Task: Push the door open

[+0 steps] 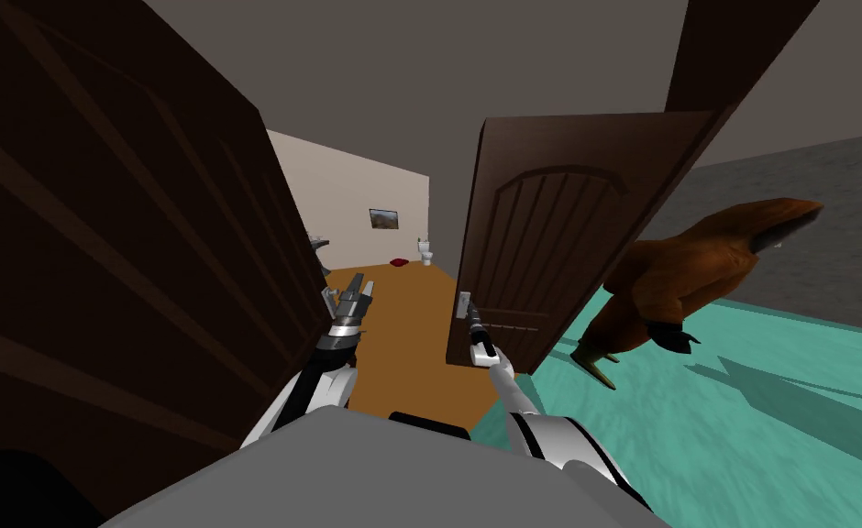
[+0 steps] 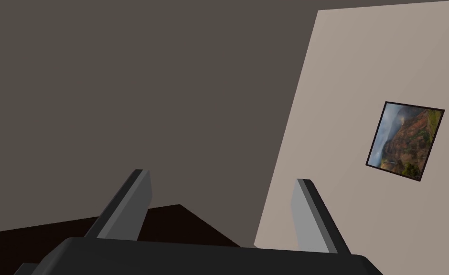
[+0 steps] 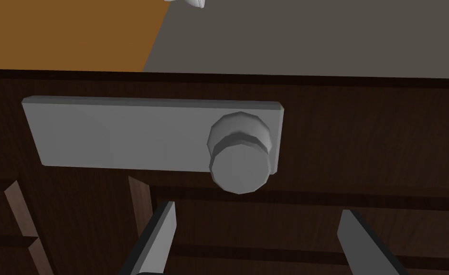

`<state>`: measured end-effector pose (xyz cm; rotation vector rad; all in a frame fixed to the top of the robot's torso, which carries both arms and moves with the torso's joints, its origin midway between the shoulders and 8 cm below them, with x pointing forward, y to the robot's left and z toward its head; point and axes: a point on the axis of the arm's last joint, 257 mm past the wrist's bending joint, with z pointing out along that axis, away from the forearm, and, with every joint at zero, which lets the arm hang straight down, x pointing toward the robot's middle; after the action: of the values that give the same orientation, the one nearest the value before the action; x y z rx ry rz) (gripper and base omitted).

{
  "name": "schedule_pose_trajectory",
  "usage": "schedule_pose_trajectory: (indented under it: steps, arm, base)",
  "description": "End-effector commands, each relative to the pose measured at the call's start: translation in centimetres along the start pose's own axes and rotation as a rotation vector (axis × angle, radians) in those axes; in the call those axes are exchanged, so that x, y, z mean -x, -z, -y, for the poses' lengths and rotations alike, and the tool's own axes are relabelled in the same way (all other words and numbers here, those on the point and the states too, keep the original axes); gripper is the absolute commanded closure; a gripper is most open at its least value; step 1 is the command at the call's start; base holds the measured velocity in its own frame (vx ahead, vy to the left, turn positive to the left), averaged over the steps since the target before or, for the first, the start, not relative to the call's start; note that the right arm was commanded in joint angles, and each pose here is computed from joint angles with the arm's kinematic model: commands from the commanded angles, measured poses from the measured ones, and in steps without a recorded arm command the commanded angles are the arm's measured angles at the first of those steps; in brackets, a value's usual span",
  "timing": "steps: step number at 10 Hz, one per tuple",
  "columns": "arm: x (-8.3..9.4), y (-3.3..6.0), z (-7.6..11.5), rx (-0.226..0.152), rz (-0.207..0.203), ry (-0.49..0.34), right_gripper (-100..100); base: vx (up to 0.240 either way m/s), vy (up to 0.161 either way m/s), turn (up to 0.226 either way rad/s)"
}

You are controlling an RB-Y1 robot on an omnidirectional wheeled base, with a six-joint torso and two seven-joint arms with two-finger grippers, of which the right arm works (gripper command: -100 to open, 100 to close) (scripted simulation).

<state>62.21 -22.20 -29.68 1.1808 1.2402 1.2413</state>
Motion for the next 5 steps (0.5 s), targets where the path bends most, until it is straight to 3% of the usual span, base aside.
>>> schedule_pose_trajectory:
  steps: [1,3,4,5]
  arm:
    - [0.25,0.03,-0.04,0.003,0.004,0.001,-100]
    - [0.48,0.12,-0.06,0.007,0.009,0.001,-100]
    - [0.44,0.10,-0.05,0.006,0.007,0.001,-100]
    - [0.44,0.10,-0.05,0.006,0.007,0.001,100]
  base:
    - [0.215,-0.015,0.025]
    - [0.236,-0.002,0.026]
    - [0.095,0.005,0.004]
    - [-0.009,-0.003,-0.005]
